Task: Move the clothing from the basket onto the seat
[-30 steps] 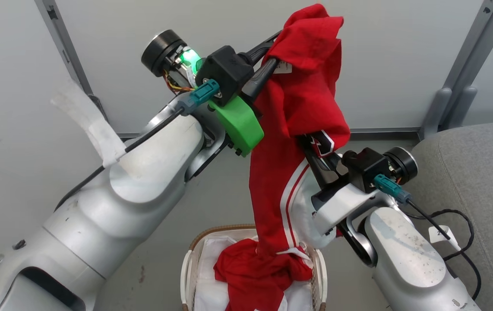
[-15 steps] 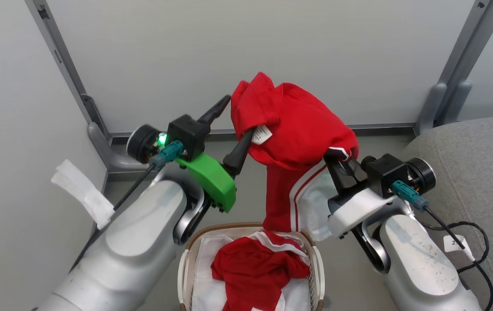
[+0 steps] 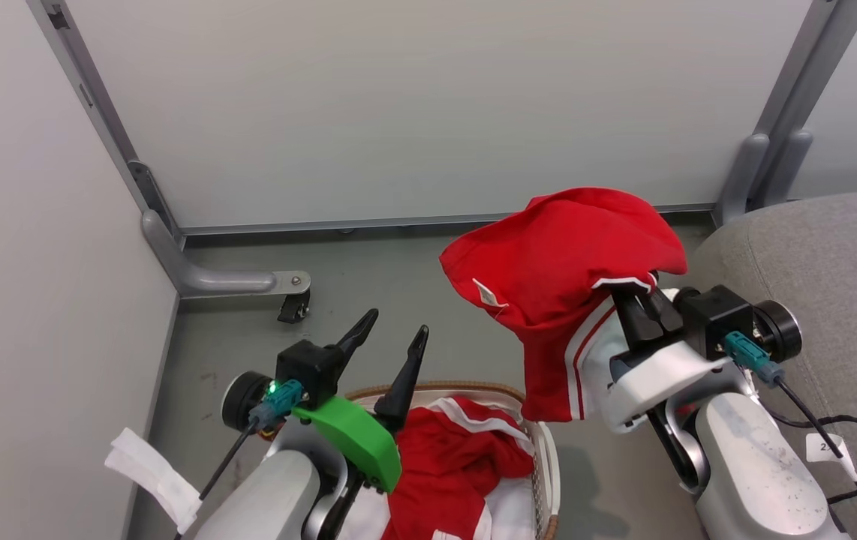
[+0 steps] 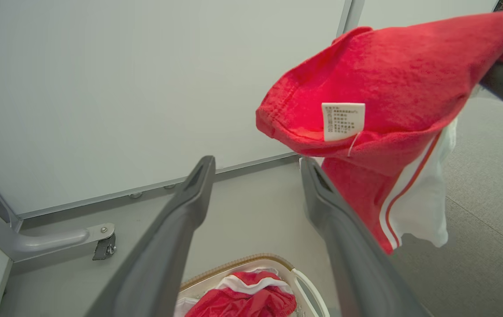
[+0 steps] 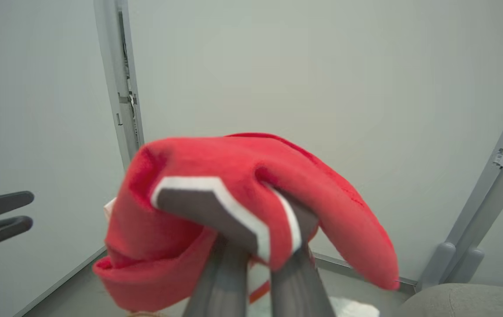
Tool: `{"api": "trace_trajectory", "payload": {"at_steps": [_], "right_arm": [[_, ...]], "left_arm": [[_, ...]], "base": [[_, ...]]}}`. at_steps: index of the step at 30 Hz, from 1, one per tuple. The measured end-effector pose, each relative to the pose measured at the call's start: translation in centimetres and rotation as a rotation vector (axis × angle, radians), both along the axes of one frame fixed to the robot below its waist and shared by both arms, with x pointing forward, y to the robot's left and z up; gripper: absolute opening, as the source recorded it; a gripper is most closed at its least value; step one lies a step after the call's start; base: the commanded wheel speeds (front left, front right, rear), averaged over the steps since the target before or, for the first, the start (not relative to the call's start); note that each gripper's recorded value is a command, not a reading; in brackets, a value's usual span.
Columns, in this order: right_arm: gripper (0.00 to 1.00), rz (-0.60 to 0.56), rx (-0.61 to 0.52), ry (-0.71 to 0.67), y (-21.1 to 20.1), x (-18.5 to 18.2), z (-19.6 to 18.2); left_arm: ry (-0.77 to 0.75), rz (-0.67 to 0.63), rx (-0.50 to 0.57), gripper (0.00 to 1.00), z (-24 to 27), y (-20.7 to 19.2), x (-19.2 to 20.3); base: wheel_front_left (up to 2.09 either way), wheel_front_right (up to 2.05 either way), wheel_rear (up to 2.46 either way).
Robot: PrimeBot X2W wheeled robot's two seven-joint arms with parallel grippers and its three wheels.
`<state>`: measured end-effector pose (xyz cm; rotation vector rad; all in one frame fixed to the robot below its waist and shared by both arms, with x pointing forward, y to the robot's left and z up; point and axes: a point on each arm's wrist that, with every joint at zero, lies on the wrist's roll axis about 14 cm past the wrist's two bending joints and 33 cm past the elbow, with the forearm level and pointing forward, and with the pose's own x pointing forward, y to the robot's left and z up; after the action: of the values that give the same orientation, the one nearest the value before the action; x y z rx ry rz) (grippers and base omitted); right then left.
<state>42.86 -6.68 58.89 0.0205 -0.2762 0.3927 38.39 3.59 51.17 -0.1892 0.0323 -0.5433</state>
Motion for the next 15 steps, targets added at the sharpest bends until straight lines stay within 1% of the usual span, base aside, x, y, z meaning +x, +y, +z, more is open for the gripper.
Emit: {"api": "trace_trajectory", "payload": {"at_steps": [5,10,15], "right_arm": [[0.00,-0.028,-0.002,0.019,-0.9,-0.1,-0.8],[0.00,-0.051,0.000,0.031,-1.8,-0.1,-1.3],[0.00,-0.099,-0.005,0.035,-3.5,-0.1,-1.5]], "left_arm": [[0.036,0.022,-0.031,1.00,-1.4,0.1,-1.1],[0.040,0.031,-0.037,1.00,-1.8,0.0,-1.4],[0.035,0.004,-0.041,1.00,-1.9,-1.1,-1.7]], "base": [[0.00,0.00,0.00],[0.00,0.00,0.00],[0.00,0.00,0.00]]}}
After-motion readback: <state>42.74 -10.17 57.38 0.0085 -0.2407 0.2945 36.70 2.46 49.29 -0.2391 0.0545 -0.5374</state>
